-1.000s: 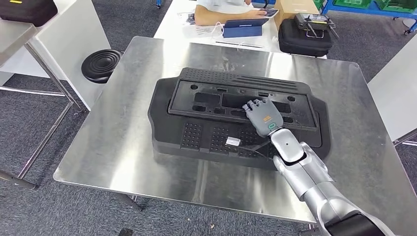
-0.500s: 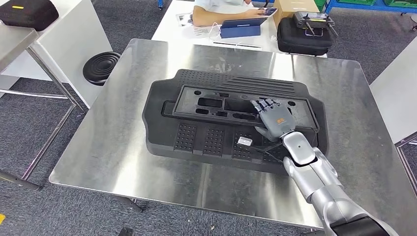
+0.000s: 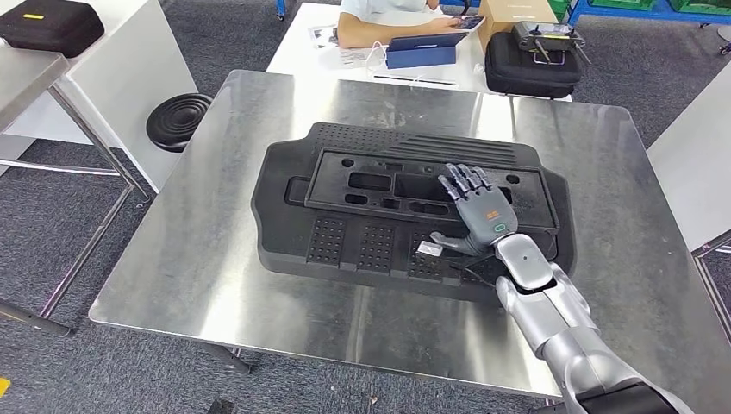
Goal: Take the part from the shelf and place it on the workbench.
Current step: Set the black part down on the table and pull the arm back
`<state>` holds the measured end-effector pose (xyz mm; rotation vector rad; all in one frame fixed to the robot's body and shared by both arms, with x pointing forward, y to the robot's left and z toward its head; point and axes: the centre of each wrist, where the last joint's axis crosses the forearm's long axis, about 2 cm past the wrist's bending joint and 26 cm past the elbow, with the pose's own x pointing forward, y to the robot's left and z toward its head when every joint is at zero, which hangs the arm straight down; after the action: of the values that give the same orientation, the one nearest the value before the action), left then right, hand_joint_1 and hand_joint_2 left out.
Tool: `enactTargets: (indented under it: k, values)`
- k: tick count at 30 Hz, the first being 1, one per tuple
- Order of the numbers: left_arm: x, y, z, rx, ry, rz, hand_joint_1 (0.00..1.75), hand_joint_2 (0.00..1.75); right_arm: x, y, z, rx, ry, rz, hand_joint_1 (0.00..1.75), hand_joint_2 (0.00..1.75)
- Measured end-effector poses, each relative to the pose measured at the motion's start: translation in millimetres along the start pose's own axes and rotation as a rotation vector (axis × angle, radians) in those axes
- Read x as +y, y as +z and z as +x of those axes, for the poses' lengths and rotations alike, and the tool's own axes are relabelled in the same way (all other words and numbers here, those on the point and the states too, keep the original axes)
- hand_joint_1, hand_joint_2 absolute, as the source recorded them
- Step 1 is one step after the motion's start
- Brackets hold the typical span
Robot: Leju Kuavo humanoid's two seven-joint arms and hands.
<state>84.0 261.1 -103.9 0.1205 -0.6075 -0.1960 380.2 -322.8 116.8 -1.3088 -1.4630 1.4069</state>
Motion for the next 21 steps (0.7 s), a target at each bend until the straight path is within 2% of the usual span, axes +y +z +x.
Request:
enactTargets:
  k: [7,16,21]
  values:
    - [0,0,0,0.004,0.004,0.004,0.0,0.0,2,2,20,-0.058,-0.199,0.109,0.0,0.0]
    - [0,0,0,0.005,0.002,0.003,0.0,0.0,1,8,64,-0.201,-0.193,0.131,0.0,0.0]
    - [0,0,1,0.006,0.002,0.002,0.0,0.0,2,11,76,-0.24,-0.195,0.121,0.0,0.0]
